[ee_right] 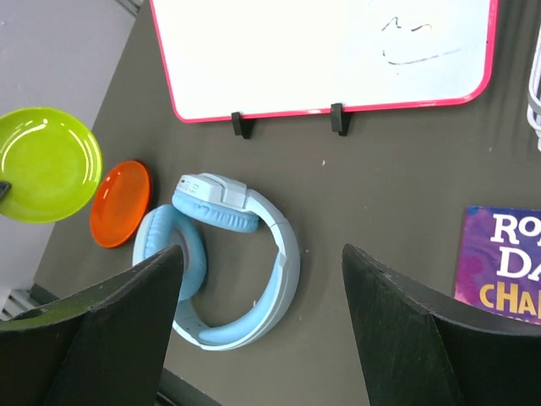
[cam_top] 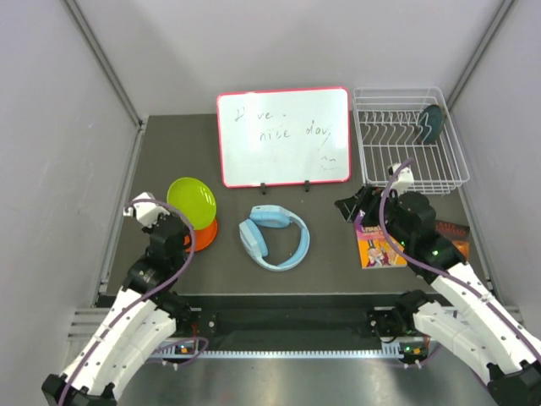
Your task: Unload the plates from the dish rack
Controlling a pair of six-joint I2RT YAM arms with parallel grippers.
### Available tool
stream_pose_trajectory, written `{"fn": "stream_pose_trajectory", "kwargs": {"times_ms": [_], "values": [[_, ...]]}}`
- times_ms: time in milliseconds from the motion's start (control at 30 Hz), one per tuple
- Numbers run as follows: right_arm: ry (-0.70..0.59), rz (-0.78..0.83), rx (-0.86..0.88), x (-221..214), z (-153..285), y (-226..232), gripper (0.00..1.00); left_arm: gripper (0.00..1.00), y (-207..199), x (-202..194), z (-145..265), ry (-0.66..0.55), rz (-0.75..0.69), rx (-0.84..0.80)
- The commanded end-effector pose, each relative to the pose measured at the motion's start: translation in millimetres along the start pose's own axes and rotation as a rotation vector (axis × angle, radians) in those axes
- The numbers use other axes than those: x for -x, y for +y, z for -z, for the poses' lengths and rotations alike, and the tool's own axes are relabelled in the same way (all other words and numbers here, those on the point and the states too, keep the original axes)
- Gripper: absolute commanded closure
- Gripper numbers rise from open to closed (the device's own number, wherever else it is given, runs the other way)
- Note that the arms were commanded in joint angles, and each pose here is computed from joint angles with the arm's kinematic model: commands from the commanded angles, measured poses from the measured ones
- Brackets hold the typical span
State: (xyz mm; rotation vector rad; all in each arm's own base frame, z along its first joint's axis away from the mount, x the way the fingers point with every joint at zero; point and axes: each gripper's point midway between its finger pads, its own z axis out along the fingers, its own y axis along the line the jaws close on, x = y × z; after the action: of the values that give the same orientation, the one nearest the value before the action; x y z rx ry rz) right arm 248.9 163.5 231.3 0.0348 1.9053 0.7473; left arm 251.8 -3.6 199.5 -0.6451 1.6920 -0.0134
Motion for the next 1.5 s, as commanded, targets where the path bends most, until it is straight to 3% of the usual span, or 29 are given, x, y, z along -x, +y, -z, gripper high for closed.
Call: {"fn": "stream_pose_trajectory", "kwargs": {"times_ms": [0, 600, 633, 700, 733, 800, 833, 1167, 1467], "values": [[-0.047, 0.031, 0.003, 18.3, 9.3, 6.3, 0.24, 1.0, 12.9, -26.1, -10.3, 0.054, 0.023, 0.034], [-0.038, 0.056, -0.06, 12.5, 9.6, -9.6, 0.23, 0.99, 39.9, -72.7, -38.4, 0.189, 0.089, 0.068], [-0.041, 0.058, -0.068, 13.6, 9.2, -11.4, 0.22, 0.85, 39.2, -74.3, -38.2, 0.196, 0.09, 0.064], [-0.038, 0.064, -0.075, 13.3, 7.8, -13.3, 0.22, 0.72, 36.9, -77.8, -37.6, 0.212, 0.094, 0.051], [-0.038, 0.065, -0.079, 14.1, 7.2, -13.8, 0.22, 0.49, 37.1, -80.1, -37.5, 0.222, 0.094, 0.053], [-0.037, 0.071, -0.081, 15.3, 6.3, -13.8, 0.22, 0.4, 37.6, -81.2, -36.6, 0.231, 0.097, 0.058], [-0.036, 0.074, -0.083, 15.5, 5.8, -14.2, 0.22, 0.3, 37.5, -81.2, -36.2, 0.233, 0.097, 0.058], [-0.066, 0.14, -0.2, 42.0, 3.5, -31.3, 0.19, 0.01, 30.8, -66.8, -30.4, 0.225, 0.108, 0.041], [-0.131, 0.2, -0.336, 94.0, 5.1, -53.6, 0.15, 0.01, 31.8, -66.4, -28.8, 0.277, 0.089, 0.083]]}}
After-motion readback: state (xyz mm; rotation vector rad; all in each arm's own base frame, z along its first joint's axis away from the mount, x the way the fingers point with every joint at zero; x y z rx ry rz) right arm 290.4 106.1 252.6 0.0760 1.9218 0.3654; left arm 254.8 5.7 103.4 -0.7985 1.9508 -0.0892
